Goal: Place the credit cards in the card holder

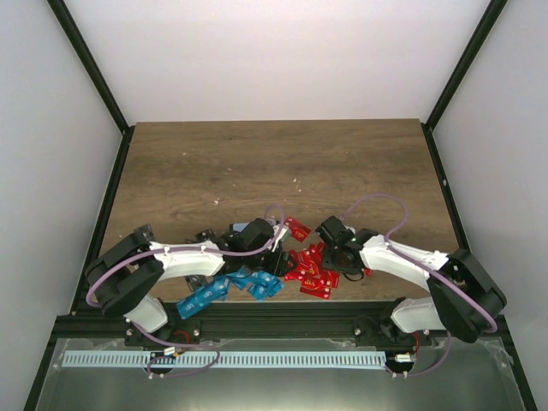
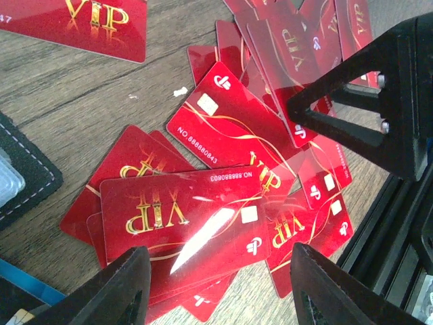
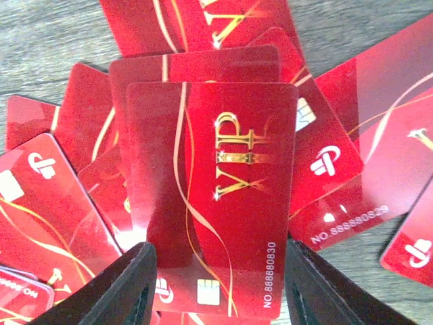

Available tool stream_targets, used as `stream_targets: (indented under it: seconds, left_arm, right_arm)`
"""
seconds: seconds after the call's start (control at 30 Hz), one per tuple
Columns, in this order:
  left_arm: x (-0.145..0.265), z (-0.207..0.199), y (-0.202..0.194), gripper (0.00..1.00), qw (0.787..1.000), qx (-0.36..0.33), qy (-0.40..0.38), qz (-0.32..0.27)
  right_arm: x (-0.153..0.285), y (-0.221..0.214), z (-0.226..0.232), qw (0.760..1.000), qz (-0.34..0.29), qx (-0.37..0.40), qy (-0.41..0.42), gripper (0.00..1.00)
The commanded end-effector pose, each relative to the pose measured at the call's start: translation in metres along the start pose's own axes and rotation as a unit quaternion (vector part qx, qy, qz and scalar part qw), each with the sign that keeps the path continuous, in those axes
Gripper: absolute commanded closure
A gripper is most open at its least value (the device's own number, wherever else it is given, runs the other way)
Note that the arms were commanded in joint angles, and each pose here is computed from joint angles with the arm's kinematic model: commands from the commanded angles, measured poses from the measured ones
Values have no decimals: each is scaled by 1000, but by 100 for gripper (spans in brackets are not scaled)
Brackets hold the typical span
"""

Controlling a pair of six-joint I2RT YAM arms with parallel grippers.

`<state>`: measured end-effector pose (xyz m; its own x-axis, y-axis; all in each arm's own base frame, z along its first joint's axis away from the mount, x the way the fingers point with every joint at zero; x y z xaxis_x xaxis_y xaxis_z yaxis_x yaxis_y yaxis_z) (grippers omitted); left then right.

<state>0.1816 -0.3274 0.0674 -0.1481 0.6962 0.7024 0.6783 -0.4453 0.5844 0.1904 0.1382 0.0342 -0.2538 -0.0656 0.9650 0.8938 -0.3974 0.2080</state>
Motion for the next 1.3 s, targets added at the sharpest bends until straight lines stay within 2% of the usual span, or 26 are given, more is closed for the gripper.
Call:
stream_targets:
  seconds: [0.0, 0.33, 0.4, 0.5, 0.57, 0.6, 0.87, 1.07, 1.27]
  left_arm:
    - [5, -6, 11, 41, 1000, -13, -7, -28]
    - [10, -10, 12, 42, 999, -25, -17, -34]
    - [10, -11, 11, 42, 999, -26, -19, -37]
    - [10, -11, 11, 42, 999, -28, -21, -40]
    - [10, -12, 11, 42, 998, -28, -25, -43]
    - [9, -12, 11, 41, 998, -28, -27, -43]
    - [9, -18, 10, 42, 997, -35, -47, -44]
    - [10, -21, 9, 42, 997, -41, -56, -43]
    - [11, -17, 7, 42, 997, -43, -48, -44]
  right_arm:
    - [-14, -44, -12, 994, 109, 8, -7, 47]
    - [4, -66, -8, 987, 158, 32, 10, 48]
    - [10, -63, -10, 988, 150, 32, -4, 44]
    - [23, -47, -6, 993, 116, 21, -14, 22]
    - [29, -36, 0, 996, 93, 3, -18, 3]
    - [32, -30, 4, 997, 79, -11, -19, 0]
    - [30, 4, 42, 993, 59, -77, -63, 0]
    - [20, 4, 35, 986, 68, -105, -113, 0]
    - [8, -1, 25, 984, 82, -123, -98, 0]
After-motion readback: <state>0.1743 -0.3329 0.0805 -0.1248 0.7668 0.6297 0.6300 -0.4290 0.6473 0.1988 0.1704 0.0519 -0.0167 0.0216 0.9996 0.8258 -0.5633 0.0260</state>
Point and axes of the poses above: each gripper's point midway between its finger pads, its own x axis back along the fingers, its own z axis along the line the jaws close on, y = z × x, the point moved 2 cm from there along x, back along the fingers, and after that the axes turned 14 degrees about -x, right-handed, at the moved point
